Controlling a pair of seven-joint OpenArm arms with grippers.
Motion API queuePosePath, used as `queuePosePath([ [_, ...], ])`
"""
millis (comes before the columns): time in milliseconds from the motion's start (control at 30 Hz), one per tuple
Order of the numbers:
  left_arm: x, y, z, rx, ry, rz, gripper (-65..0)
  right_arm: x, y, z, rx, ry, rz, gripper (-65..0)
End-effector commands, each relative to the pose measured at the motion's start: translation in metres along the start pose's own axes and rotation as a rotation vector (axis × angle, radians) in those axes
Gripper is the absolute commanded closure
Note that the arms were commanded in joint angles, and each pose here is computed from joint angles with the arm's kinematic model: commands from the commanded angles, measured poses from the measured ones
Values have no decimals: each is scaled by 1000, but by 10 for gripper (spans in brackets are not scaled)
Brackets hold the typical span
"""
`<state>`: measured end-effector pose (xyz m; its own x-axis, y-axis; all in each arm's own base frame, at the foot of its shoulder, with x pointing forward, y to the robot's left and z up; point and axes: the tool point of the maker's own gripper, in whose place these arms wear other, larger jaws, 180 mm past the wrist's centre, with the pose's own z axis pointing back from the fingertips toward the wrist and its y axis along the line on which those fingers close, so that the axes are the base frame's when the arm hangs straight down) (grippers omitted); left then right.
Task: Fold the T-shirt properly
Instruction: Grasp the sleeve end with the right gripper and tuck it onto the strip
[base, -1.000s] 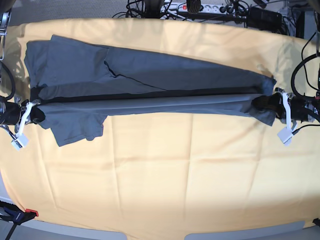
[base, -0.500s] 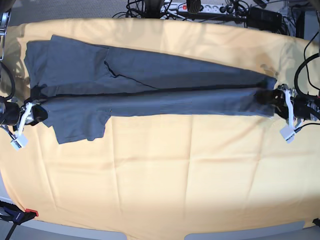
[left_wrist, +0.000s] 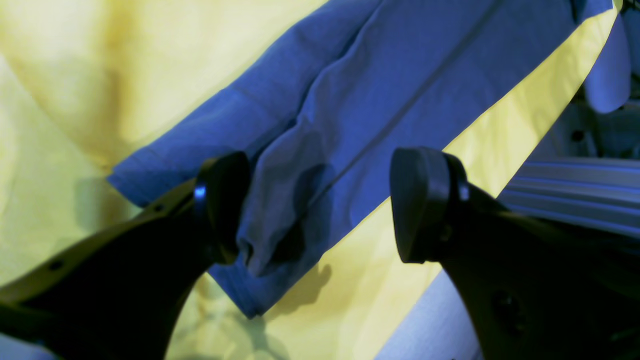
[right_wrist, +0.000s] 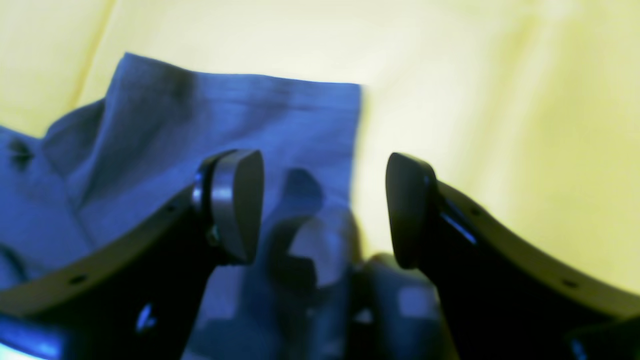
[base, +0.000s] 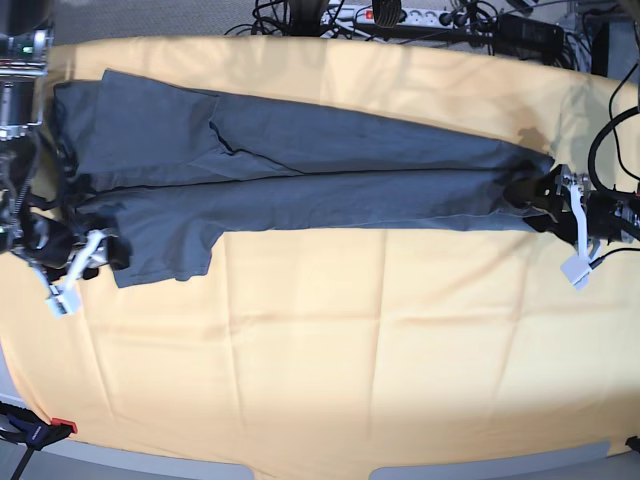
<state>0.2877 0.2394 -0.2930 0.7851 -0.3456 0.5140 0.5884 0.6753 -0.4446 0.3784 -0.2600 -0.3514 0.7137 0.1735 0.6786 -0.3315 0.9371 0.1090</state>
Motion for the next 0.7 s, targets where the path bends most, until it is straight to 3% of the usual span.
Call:
queuePosePath([
  [0, 11, 2, 13, 21, -23, -17, -451, 21, -13, 6, -54, -62, -1, -405],
  [133, 11, 2, 14, 22, -23, -18, -451, 1, -31, -11, -204, -17, -87, -405],
  [200, 10, 2, 14, 22, -23, -17, -451, -9, -31, -18, -216, 7, -117, -405],
  [267, 10, 3, 14, 23, -22, -16, -451, -15, -21, -26, -171, 22, -132, -405],
  [467, 10, 3, 14, 24, -21, -16, -451, -12, 29, -36, 80, 0, -95, -388],
  [533, 10, 3, 14, 25, -21, -16, -451, -7, 34, -35, 112, -16, -67, -289],
  [633, 10, 3, 14, 24, -21, -16, -451, 6, 36, -32, 131, -40, -30, -47],
  [667, 10, 3, 14, 24, -21, -16, -451, 10, 36, -31, 136, -48, -17, 0],
])
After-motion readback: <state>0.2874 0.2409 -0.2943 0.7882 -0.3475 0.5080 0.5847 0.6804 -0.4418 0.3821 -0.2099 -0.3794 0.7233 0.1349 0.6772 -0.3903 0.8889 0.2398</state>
